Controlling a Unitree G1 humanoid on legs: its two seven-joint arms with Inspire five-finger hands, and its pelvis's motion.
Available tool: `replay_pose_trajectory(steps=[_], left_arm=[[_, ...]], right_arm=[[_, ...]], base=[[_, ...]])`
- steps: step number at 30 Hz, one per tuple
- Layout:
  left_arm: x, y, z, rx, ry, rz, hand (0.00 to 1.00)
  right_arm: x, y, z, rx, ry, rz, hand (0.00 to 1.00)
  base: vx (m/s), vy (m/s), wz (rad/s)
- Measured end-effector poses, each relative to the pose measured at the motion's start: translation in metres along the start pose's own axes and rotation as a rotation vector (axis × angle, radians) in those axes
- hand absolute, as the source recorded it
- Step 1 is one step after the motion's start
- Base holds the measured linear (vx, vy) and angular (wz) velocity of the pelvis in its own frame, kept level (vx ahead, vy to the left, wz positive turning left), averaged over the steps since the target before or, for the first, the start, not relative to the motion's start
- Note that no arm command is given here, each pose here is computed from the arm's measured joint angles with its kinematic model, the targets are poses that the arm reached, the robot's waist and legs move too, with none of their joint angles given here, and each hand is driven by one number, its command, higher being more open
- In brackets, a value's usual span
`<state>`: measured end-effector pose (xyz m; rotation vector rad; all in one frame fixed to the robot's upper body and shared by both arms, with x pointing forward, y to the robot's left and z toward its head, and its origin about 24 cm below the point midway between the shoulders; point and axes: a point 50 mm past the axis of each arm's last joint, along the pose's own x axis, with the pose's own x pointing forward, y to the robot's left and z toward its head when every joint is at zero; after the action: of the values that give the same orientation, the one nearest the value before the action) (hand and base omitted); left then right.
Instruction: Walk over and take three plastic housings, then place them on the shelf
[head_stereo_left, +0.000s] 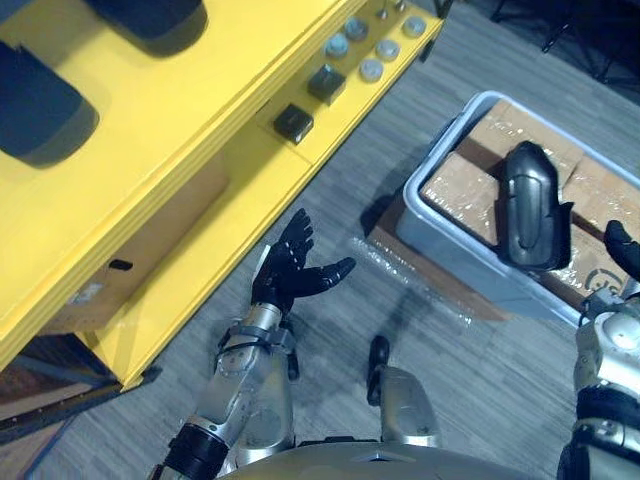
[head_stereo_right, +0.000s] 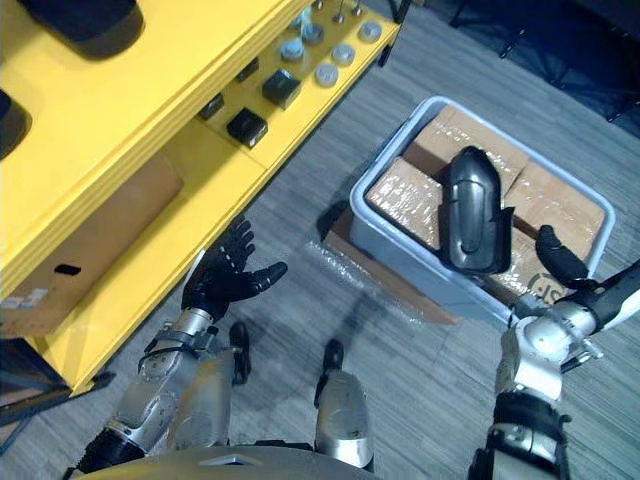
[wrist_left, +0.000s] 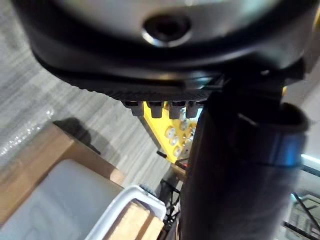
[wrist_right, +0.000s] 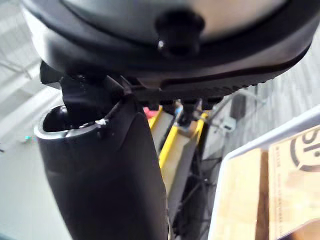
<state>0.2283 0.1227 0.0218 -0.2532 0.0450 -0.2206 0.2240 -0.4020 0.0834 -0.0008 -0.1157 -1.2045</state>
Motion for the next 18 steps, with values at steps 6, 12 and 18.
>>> replay_pose_trajectory(steps=[6, 12, 18], left_arm=[[0.015, -0.007, 0.011, -0.016, -0.045, -0.012, 1.0], [0.028, -0.029, 0.01, -0.052, -0.052, -0.066, 1.0], [0.03, -0.034, 0.007, -0.12, -0.054, -0.047, 1.0]], right_arm=[[0.045, 0.009, 0.045, 0.013, 0.006, -0.022, 1.0], [0.054, 0.034, 0.083, 0.028, -0.039, 0.076, 1.0], [0.058, 0.057, 0.104, -0.034, -0.021, 0.173, 1.0]], base=[[-0.04, 0.1, -0.03], [-0.02, 0.034, -0.16], [-0.02, -0.01, -0.08]])
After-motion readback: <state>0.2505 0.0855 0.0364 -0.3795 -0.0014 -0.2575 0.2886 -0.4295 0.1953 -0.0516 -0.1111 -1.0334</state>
